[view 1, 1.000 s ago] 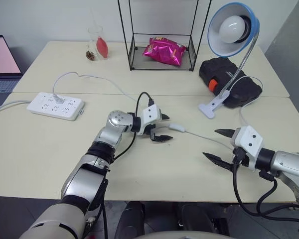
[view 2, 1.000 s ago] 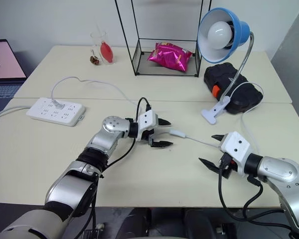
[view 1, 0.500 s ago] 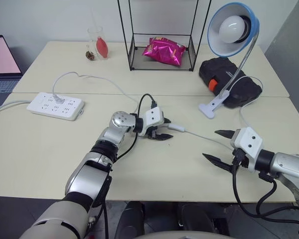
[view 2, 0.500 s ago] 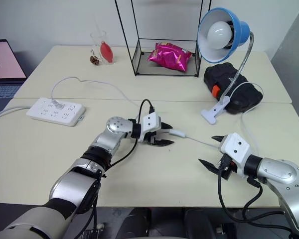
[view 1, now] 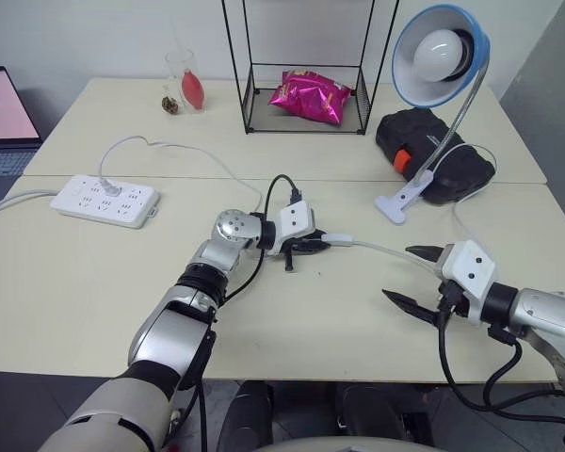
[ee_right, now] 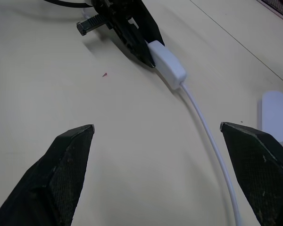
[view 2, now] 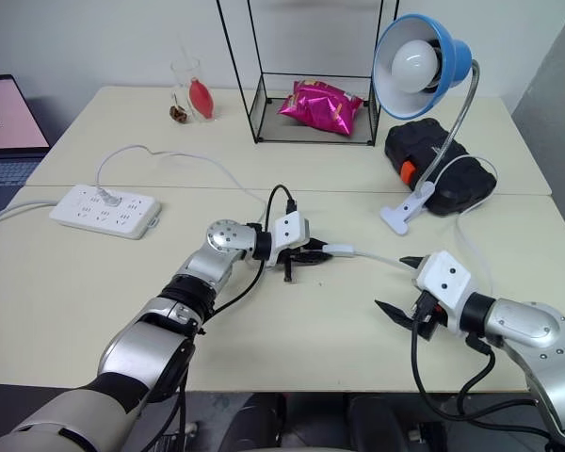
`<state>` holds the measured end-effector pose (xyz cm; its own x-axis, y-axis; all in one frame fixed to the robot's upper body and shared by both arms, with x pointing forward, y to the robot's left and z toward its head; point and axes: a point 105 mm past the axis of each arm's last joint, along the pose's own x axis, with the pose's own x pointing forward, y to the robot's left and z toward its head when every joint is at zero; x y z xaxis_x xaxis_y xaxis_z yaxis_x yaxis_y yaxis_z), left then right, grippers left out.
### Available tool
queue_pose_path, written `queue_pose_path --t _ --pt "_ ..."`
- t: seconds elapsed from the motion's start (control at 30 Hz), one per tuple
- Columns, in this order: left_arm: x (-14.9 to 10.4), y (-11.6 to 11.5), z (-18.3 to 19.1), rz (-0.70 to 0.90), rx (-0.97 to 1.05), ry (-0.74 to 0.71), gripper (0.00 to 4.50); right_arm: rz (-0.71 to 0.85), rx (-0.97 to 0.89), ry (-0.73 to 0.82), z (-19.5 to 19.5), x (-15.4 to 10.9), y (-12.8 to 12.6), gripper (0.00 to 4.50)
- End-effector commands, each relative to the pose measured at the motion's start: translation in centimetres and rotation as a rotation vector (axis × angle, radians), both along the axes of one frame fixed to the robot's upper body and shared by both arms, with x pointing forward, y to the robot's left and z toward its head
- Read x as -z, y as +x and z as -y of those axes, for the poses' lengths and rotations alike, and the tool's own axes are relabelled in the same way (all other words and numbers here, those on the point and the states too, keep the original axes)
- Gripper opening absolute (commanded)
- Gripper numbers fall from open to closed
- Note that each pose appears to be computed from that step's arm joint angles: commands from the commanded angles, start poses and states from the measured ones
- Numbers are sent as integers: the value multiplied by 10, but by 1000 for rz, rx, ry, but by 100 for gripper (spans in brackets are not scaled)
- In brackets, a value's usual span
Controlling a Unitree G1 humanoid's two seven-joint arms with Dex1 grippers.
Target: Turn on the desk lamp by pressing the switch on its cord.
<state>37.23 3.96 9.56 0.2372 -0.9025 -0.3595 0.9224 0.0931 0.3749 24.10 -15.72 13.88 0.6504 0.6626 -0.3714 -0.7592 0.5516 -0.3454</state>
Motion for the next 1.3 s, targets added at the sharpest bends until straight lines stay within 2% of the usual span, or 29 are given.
queue_pose_path --t 0.03,0.2,0.67,0.93,1.17,1.3 --pt "-22 1 -2 143 10 -40 39 64 -31 5 -8 -12 0 450" --pt "-35 -12 -7 394 53 -17 39 107 -44 6 -14 -16 0 450" --pt "-50 -38 -8 849 123 56 39 357 -130 -145 -32 -23 3 450" --pt "-52 -44 -4 982 125 49 39 477 -127 -211 -51 -23 15 450" --pt "-55 -52 1 1054 135 20 39 505 -129 -236 -69 -14 27 450" --pt "-59 -55 1 1102 133 2 39 589 -114 -276 -70 -19 33 450"
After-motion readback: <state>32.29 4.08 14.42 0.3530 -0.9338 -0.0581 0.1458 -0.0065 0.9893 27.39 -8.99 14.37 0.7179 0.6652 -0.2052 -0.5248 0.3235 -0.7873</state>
